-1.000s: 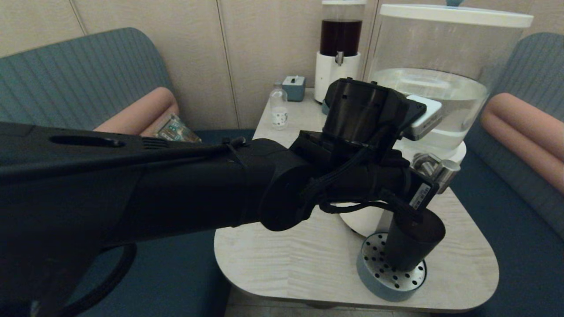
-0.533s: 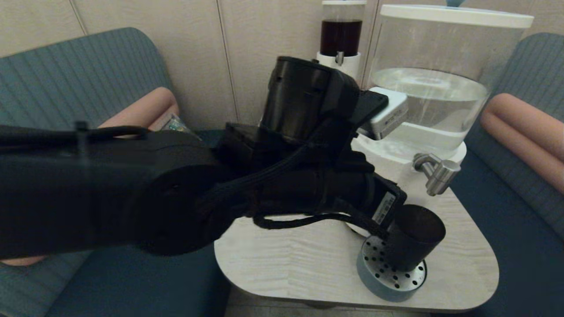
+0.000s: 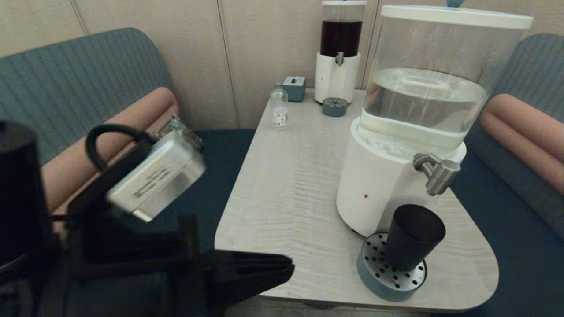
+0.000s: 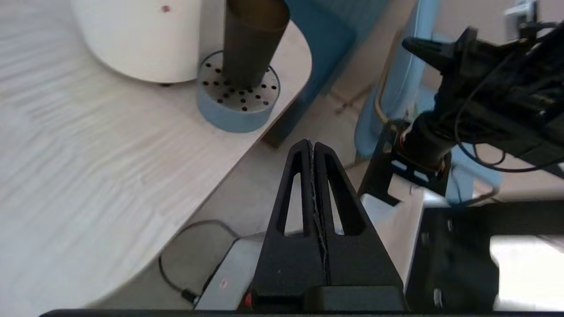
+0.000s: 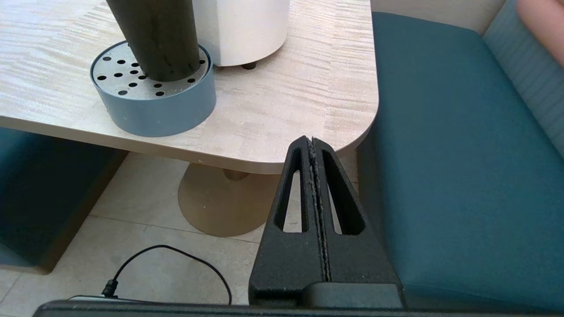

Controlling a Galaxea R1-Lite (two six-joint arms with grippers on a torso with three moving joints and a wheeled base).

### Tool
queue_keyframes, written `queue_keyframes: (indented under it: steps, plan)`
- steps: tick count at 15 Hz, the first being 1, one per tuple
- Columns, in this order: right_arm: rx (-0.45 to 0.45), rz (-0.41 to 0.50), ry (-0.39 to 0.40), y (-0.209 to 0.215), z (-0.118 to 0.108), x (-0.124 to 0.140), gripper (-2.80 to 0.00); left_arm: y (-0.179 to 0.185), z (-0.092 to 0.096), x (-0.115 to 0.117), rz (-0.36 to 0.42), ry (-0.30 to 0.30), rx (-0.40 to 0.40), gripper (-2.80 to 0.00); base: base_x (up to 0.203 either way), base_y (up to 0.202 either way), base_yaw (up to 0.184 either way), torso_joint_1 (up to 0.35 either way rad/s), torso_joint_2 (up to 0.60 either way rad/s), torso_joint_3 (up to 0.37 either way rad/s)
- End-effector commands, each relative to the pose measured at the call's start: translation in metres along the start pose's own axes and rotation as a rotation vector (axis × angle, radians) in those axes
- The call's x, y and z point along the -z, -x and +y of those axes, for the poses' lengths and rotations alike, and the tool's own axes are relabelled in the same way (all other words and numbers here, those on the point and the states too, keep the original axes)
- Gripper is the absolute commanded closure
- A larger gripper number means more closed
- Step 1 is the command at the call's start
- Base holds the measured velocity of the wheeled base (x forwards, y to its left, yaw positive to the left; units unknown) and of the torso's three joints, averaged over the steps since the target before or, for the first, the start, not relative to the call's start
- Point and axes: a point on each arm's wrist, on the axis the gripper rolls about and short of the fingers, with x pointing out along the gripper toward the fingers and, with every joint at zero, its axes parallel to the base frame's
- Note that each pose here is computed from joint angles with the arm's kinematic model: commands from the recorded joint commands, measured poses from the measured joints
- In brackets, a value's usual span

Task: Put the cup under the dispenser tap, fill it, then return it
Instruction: Place the cup next to the water dispenser

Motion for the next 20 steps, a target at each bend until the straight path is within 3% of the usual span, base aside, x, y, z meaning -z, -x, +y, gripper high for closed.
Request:
queue_keyframes:
  steps: [1, 3, 7, 11, 14, 15, 20]
  plan:
    - [-0.001, -0.002, 0.001, 0.0, 0.0, 0.0, 0.0, 0.03, 0.0, 0.015, -0.154, -0.019, -0.021, 0.0, 0.0, 0.0, 0.0, 0.0, 0.0, 0.0]
    - [-0.001, -0.003, 0.001, 0.0, 0.0, 0.0, 0.0, 0.021, 0.008, 0.03, -0.206, -0.031, -0.005, 0.0, 0.0, 0.0, 0.0, 0.0, 0.0, 0.0]
    - [-0.001, -0.003, 0.001, 0.0, 0.0, 0.0, 0.0, -0.033, 0.032, 0.049, -0.236, -0.049, 0.028, 0.0, 0.0, 0.0, 0.0, 0.0, 0.0, 0.0]
    - [-0.001, -0.001, 0.001, 0.0, 0.0, 0.0, 0.0, -0.08, 0.051, 0.065, -0.323, -0.083, 0.063, 0.0, 0.0, 0.0, 0.0, 0.0, 0.0, 0.0]
    - [-0.001, -0.001, 0.001, 0.0, 0.0, 0.0, 0.0, -0.092, 0.055, 0.071, -0.314, -0.087, 0.088, 0.0, 0.0, 0.0, 0.0, 0.0, 0.0, 0.0]
    - [-0.001, -0.003, 0.001, 0.0, 0.0, 0.0, 0.0, -0.094, 0.056, 0.073, -0.305, -0.087, 0.092, -2.8, 0.0, 0.0, 0.0, 0.0, 0.0, 0.0]
    - [-0.001, -0.001, 0.001, 0.0, 0.0, 0.0, 0.0, -0.111, 0.063, 0.083, -0.257, -0.126, 0.102, -2.8, 0.0, 0.0, 0.0, 0.0, 0.0, 0.0]
